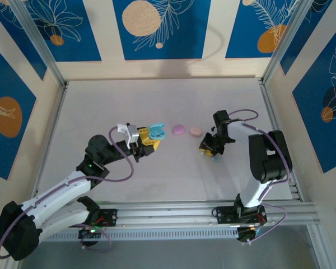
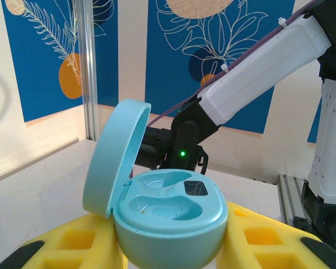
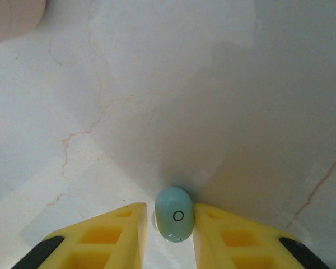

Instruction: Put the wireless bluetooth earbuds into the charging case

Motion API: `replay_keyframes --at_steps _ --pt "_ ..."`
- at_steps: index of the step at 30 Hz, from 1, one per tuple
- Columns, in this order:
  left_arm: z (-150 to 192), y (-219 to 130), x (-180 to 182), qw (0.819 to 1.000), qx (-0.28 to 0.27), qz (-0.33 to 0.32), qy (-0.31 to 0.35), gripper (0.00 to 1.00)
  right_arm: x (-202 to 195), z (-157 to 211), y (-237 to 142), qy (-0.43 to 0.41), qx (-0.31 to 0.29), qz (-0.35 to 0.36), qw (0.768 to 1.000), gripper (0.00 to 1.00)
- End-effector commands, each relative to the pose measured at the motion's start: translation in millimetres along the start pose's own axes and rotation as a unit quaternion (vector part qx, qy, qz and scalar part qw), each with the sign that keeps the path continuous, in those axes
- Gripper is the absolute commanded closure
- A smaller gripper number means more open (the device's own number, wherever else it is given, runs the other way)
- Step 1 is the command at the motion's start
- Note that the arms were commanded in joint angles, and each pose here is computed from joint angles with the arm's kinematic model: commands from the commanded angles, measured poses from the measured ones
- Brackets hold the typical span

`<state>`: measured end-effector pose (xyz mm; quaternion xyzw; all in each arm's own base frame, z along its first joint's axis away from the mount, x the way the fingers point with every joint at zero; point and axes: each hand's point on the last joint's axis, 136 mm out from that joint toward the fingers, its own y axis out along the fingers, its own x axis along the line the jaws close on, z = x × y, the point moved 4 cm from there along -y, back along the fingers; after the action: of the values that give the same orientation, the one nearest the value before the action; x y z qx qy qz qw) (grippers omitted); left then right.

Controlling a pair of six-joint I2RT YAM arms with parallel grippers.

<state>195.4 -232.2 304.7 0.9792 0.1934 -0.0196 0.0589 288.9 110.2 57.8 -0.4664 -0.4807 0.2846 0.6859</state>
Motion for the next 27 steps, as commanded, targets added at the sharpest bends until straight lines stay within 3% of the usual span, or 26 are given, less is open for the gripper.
replay_keyframes --at_steps 1,12,27 --pt "-6.5 -1.4 -3.8 1.0 -0.013 0.002 0.012 0.63 7.1 -4.0 -0.9 -0.017 -0.004 -0.007 1.0 0.71" --pt "-5.6 -0.9 -3.4 1.0 -0.012 0.001 0.01 0.63 19.0 -7.0 -0.2 -0.044 -0.002 -0.014 0.999 0.67" --pt "-4.7 0.1 -2.6 1.0 -0.009 0.001 0.008 0.63 24.9 -9.7 5.0 -0.059 0.006 0.026 0.998 0.66"
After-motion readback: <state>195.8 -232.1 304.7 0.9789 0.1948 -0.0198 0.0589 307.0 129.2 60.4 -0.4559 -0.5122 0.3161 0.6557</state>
